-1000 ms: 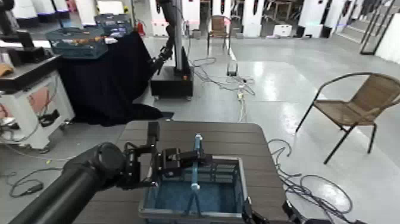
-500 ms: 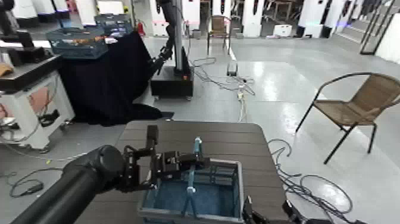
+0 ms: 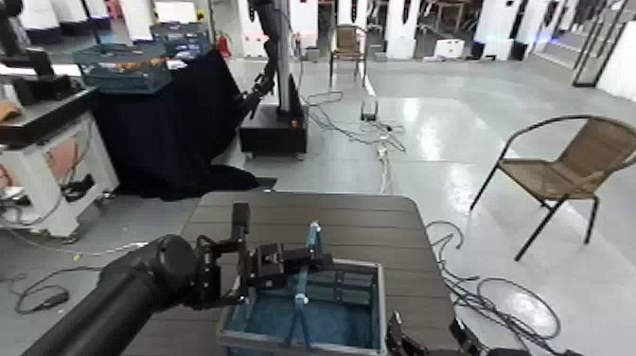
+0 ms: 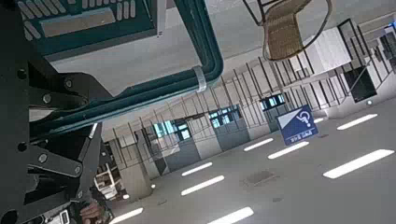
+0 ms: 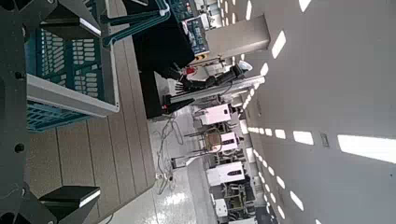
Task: Place the crate on the table.
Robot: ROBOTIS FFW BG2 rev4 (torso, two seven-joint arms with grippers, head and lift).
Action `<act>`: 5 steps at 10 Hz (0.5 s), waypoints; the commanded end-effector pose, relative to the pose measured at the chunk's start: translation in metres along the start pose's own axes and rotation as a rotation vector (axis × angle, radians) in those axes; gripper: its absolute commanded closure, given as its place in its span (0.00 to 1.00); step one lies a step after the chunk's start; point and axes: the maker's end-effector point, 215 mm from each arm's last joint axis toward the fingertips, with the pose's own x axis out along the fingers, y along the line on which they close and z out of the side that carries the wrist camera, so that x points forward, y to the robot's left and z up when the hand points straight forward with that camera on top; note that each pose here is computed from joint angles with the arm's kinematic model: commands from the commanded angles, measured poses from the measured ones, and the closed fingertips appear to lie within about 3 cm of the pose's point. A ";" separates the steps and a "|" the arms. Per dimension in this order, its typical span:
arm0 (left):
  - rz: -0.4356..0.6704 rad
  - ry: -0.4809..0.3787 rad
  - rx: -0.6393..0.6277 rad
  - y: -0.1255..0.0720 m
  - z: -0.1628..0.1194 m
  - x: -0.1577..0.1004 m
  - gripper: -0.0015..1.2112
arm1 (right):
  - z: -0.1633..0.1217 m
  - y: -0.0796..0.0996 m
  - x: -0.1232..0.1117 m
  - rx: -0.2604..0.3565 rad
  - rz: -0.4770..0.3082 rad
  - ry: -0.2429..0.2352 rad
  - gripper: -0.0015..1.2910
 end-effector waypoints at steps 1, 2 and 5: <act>0.007 -0.019 -0.007 0.006 0.001 -0.003 0.91 | 0.000 0.000 0.000 0.002 -0.001 0.000 0.10; 0.005 -0.038 0.001 0.007 0.005 -0.005 0.81 | 0.000 0.000 0.000 0.002 -0.001 0.000 0.10; -0.004 -0.074 0.013 0.007 0.012 -0.008 0.00 | 0.000 -0.001 0.000 0.002 -0.002 0.000 0.10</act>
